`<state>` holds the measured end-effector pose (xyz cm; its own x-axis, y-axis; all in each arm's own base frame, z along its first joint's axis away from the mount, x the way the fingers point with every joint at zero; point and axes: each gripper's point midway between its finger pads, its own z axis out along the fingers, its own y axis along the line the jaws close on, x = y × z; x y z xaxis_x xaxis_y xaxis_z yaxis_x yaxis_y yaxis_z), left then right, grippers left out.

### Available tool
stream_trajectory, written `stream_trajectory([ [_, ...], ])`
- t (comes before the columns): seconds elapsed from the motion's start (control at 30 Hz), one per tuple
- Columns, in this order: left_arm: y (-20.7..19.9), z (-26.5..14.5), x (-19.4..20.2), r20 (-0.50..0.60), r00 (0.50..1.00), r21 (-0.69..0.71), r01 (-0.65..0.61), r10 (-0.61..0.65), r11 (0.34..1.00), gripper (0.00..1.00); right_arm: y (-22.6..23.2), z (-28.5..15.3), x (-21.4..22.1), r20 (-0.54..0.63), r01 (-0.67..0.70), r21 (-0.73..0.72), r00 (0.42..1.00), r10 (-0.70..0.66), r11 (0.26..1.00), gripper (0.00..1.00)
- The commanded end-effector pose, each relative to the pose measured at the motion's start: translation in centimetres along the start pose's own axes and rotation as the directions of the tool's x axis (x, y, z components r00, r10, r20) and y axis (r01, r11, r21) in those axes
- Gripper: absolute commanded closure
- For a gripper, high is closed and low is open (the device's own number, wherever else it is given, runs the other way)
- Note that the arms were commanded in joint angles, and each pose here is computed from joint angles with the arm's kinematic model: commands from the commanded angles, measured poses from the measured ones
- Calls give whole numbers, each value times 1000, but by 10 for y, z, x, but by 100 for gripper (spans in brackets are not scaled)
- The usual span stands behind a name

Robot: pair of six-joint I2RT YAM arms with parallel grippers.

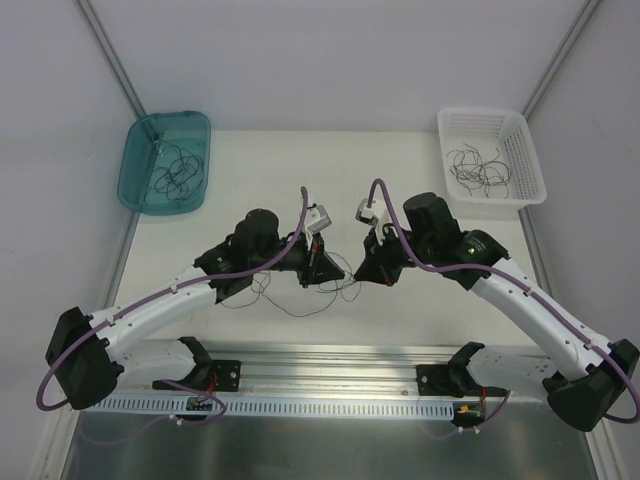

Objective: Untangle the cables
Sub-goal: Untie the cable.

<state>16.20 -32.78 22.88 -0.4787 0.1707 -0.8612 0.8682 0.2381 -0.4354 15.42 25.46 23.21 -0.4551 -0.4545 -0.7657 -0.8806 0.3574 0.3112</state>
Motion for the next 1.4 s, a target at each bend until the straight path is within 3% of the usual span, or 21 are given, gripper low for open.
stream_trajectory([
  [0.0, 3, -9, -26, 138, 990, -60, -33, 41, 998, 100, 3, 2, 4, 23, 0, -17, 1000, 1, 1000, 99],
  [0.17, 12, -31, -53, 358, 933, -164, 27, 34, 986, 100, 7, 9, 17, 49, -49, -41, 998, 51, 998, 99],
  [0.3, 26, -44, -53, 495, 867, -195, 175, -57, 965, 100, 8, 14, 24, 81, -97, -50, 992, 101, 994, 99],
  [0.4, 46, -60, -52, 617, 780, -228, 305, -105, 925, 100, 3, 14, 28, 109, -129, -20, 985, 130, 991, 99],
  [0.57, 87, -108, -37, 802, 590, -296, 529, -94, 795, 100, -16, 4, 28, 150, -177, 107, 976, 160, 978, 99],
  [0.6, 95, -111, -22, 809, 580, -307, 560, -99, 770, 100, -21, 2, 29, 157, -182, 139, 975, 160, 973, 99],
  [0.67, 102, -130, -16, 859, 505, -291, 616, -83, 732, 100, -26, -1, 31, 161, -198, 157, 972, 173, 968, 99],
  [0.73, 104, -137, -9, 880, 467, -264, 637, -91, 724, 100, -31, 0, 33, 153, -216, 173, 970, 190, 961, 99],
  [0.8, 104, -139, -8, 872, 482, -287, 637, -80, 715, 95, -43, 0, 35, 165, -258, 235, 961, 223, 937, 99],
  [0.93, 108, -123, 5, 789, 607, -383, 607, -95, 696, 89, -79, -9, 35, 190, -347, 412, 937, 292, 842, 99],
  [0.97, 114, -118, 20, 739, 666, -447, 598, -102, 665, 87, -85, -5, 38, 173, -349, 427, 937, 303, 834, 99],
  [1.0, 116, -115, 19, 712, 693, -477, 594, -111, 647, 84, -86, -2, 37, 169, -352, 428, 936, 309, 832, 95],
  [1.03, 119, -111, 24, 681, 723, -508, 584, -121, 633, 69, -86, 2, 36, 163, -353, 414, 936, 313, 839, 89],
  [1.07, 123, -109, 36, 622, 774, -564, 551, -122, 615, 61, -87, 10, 35, 150, -354, 397, 935, 321, 847, 82],
  [1.1, 123, -106, 37, 598, 790, -580, 541, -132, 609, 53, -81, 17, 34, 137, -351, 359, 936, 323, 865, 70],
  [1.17, 126, -107, 44, 573, 806, -609, 540, -148, 581, 30, -82, 27, 31, 142, -377, 354, 926, 350, 856, 59],
  [1.23, 127, -117, 47, 561, 817, -643, 534, -137, 550, 17, -86, 41, 37, 109, -376, 396, 925, 364, 837, 43],
  [1.27, 127, -122, 45, 563, 816, -655, 535, -127, 534, 5, -87, 45, 32, 121, -390, 405, 919, 375, 827, 38],
  [1.3, 126, -132, 46, 540, 832, -690, 524, -126, 500, 1, -91, 56, 37, 102, -399, 429, 913, 395, 810, 29],
  [1.37, 128, -144, 44, 512, 852, -731, 501, -113, 464, 1, -91, 69, 29, 132, -438, 419, 896, 424, 795, 23],
])
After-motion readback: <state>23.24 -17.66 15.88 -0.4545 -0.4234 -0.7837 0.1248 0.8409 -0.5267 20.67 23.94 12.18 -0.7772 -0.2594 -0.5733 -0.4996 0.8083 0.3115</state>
